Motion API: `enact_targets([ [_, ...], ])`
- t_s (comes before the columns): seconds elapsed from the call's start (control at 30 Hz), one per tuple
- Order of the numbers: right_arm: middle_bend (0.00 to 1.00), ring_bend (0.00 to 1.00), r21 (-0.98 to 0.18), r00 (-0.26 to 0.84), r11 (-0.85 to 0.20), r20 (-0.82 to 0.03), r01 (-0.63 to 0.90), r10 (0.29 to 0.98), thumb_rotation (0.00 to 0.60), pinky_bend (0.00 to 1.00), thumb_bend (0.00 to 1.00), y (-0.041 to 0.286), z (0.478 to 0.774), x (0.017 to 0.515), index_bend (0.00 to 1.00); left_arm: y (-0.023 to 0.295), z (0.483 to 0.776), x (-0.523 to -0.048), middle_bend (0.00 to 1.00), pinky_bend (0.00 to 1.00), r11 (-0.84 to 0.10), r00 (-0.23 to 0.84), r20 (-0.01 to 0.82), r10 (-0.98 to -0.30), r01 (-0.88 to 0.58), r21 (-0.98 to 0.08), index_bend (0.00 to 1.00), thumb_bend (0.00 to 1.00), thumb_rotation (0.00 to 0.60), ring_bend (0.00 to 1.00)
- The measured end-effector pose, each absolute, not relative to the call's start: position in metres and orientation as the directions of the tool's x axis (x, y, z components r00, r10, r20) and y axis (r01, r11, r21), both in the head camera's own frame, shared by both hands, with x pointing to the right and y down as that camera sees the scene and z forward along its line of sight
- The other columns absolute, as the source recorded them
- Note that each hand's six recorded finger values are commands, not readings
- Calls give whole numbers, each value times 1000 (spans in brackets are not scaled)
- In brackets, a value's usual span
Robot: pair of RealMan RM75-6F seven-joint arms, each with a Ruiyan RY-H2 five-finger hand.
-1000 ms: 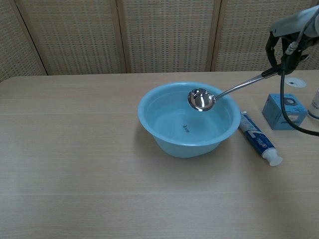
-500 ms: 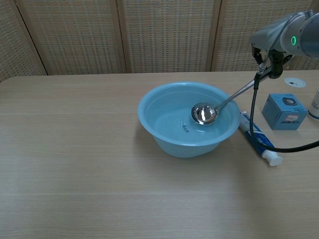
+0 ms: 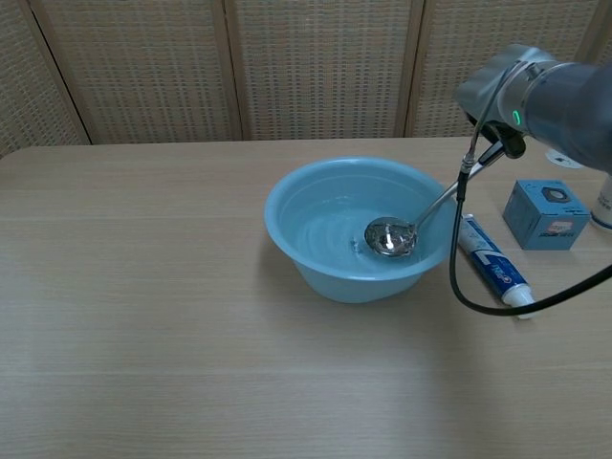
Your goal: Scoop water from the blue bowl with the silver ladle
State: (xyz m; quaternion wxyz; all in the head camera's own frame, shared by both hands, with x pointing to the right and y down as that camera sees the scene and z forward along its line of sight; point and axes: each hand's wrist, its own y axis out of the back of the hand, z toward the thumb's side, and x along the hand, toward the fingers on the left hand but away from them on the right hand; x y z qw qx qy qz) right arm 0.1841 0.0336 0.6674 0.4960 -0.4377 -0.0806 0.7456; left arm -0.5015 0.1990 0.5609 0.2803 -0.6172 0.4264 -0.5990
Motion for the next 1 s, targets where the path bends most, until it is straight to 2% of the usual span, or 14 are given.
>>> enact_targets([
  [0.33,1000,1000,-488,-112,-441,-566,-753,817,600,1000,824,49,681,167,751,197,561,-503,0,0,-480,-81,501,-862,-191,-856,0,0,600,0],
  [0.6,1000,1000,-488,-136,-491,-596,-721,792,600,1000,827,53,687,162,752,197,561,-506,0,0,-479,-87,501,-861,-192,-856,0,0,600,0],
  [0.7,1000,1000,-497,-157,-544,-624,-676,766,600,1000,829,55,689,162,753,197,562,-507,0,0,-482,-92,505,-858,-193,-854,0,0,600,0],
  [0.83,1000,1000,-528,-181,-668,-698,-524,693,600,1000,832,53,687,163,753,197,563,-509,0,0,-484,-96,508,-856,-196,-853,0,0,600,0],
  [1.0,1000,1000,-545,-177,-763,-761,-348,624,600,1000,837,45,675,171,754,197,562,-508,0,0,-483,-94,506,-857,-197,-853,0,0,600,0],
])
